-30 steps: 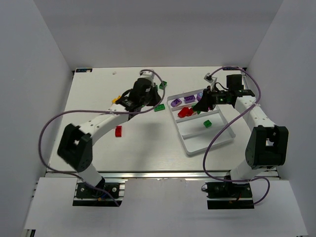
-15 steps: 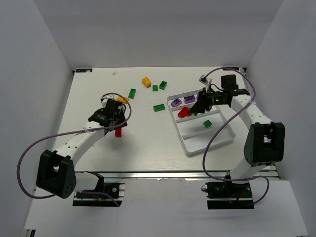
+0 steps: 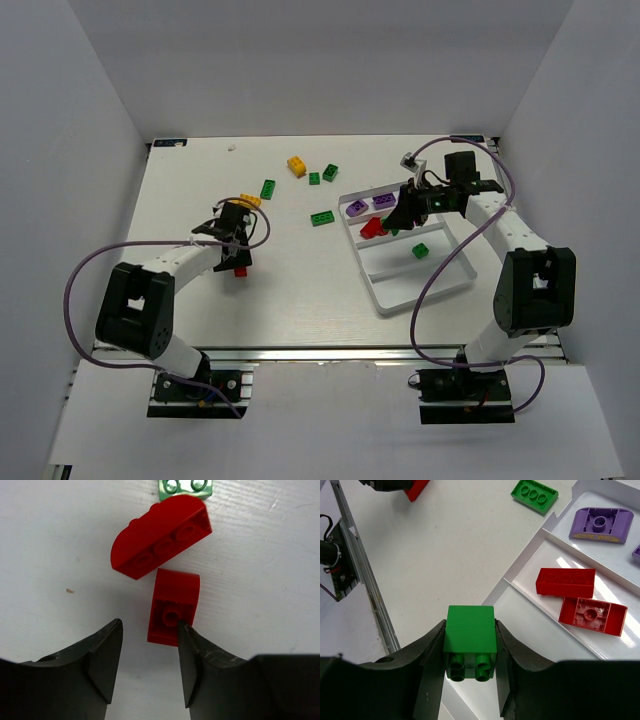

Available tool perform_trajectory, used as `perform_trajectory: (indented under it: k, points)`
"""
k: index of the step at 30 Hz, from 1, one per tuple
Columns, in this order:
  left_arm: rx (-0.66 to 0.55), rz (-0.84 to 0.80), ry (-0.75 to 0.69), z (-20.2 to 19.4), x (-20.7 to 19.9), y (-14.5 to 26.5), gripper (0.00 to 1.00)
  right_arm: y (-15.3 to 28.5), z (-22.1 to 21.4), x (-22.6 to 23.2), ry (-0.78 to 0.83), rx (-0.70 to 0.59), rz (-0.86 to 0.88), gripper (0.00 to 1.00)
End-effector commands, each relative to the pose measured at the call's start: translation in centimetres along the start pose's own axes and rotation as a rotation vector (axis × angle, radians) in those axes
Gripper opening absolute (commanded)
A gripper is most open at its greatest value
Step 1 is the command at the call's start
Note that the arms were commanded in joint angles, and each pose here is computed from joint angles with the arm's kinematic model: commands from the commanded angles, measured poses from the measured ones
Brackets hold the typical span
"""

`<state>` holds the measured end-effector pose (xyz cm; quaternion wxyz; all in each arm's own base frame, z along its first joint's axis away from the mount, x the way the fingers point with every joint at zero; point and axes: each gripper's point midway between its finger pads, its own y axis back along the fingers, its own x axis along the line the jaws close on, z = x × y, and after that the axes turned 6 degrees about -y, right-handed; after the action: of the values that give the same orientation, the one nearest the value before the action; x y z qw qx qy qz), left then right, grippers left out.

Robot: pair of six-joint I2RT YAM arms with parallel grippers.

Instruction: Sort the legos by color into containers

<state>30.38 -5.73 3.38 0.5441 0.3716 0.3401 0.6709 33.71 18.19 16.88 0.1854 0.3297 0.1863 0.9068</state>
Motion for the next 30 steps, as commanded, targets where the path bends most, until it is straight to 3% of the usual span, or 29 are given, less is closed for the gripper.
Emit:
perform_trajectory:
  k: [1,10,19,30]
  points:
    - [-0.037,-0.048,-0.009,1.8,-1.0,-0.5,0.57,0.4,1.1,0.7,0.044,-0.028,-0.002,0.0]
    - [-0.015,-0.094,-0.01,1.3,-2.2,-1.3,0.52,0.3,1.1,0.6,0.038,-0.027,-0.003,0.0]
    - [-0.145,-0.085,0.066,4.1,-1.0,2.1,0.66,0.1,0.9,0.4,0.028,-0.024,-0.002,0.0]
    - [-0.177,-0.174,0.093,4.2,-2.3,2.8,0.66,-0.1,1.0,0.4,0.023,-0.025,0.006,0.0]
